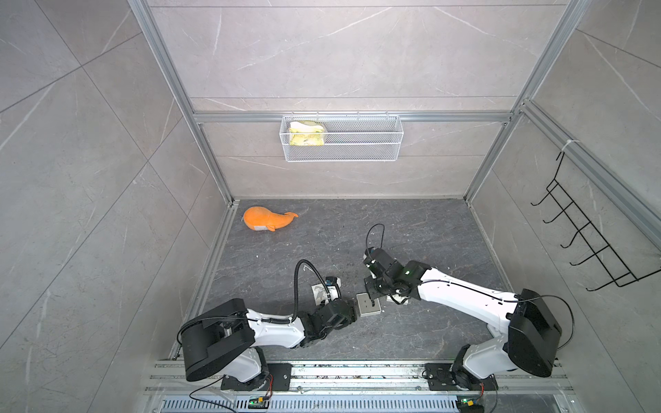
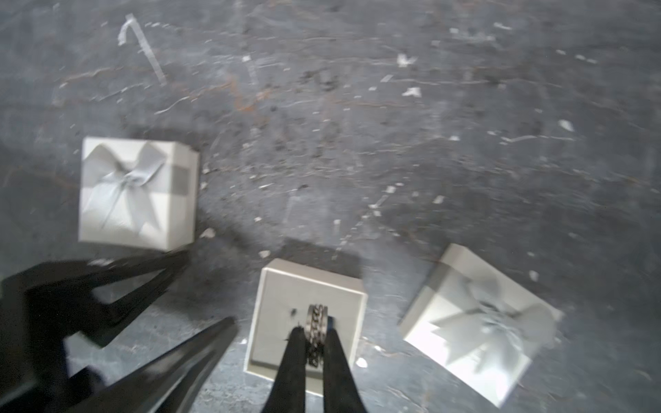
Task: Take the rings out of the lift-off lid box
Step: Place the ring at the center of the board.
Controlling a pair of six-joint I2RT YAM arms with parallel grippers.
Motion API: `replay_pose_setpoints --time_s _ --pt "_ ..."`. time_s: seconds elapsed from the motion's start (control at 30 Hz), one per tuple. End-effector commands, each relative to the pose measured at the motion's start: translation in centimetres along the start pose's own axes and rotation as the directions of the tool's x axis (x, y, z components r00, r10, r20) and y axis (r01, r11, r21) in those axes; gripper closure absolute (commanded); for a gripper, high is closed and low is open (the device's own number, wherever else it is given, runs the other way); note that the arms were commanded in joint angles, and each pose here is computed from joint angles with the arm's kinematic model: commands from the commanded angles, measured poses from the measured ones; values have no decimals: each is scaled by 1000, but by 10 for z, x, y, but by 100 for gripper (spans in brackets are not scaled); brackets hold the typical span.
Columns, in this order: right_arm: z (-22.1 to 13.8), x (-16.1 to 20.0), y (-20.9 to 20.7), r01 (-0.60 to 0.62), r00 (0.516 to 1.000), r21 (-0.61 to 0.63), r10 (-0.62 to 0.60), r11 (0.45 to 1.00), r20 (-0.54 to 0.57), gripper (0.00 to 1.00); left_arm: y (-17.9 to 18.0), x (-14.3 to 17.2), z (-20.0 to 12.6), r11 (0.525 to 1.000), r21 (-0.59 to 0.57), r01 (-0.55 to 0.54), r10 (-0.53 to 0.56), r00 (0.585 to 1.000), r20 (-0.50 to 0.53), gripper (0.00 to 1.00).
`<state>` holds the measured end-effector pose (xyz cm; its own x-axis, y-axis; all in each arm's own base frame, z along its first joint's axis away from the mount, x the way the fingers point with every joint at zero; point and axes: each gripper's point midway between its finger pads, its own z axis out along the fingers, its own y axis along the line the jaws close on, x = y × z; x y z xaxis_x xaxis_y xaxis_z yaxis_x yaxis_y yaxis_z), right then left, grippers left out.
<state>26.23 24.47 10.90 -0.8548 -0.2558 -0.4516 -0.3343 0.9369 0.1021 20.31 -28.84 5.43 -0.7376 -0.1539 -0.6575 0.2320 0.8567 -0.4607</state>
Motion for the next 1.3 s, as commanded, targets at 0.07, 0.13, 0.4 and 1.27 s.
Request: replay_pose_setpoints --time_s 0.07,0.13,0.4,1.27 --pt "17 -2 -31 -59 995 81 65 995 -75 100 -7 -21 -12 998 -9 -59 59 997 42 27" --pt "31 -6 -34 -69 991 87 78 994 -105 100 -6 -23 -14 998 -11 -57 58 997 47 27" --pt "76 -27 -36 -100 981 74 111 992 -159 100 -2 -19 -18 998 -13 -55 55 998 34 27" --pt "-1 33 -8 -44 987 -17 41 999 -157 52 -15 -5 -13 998 56 -29 31 999 -37 27"
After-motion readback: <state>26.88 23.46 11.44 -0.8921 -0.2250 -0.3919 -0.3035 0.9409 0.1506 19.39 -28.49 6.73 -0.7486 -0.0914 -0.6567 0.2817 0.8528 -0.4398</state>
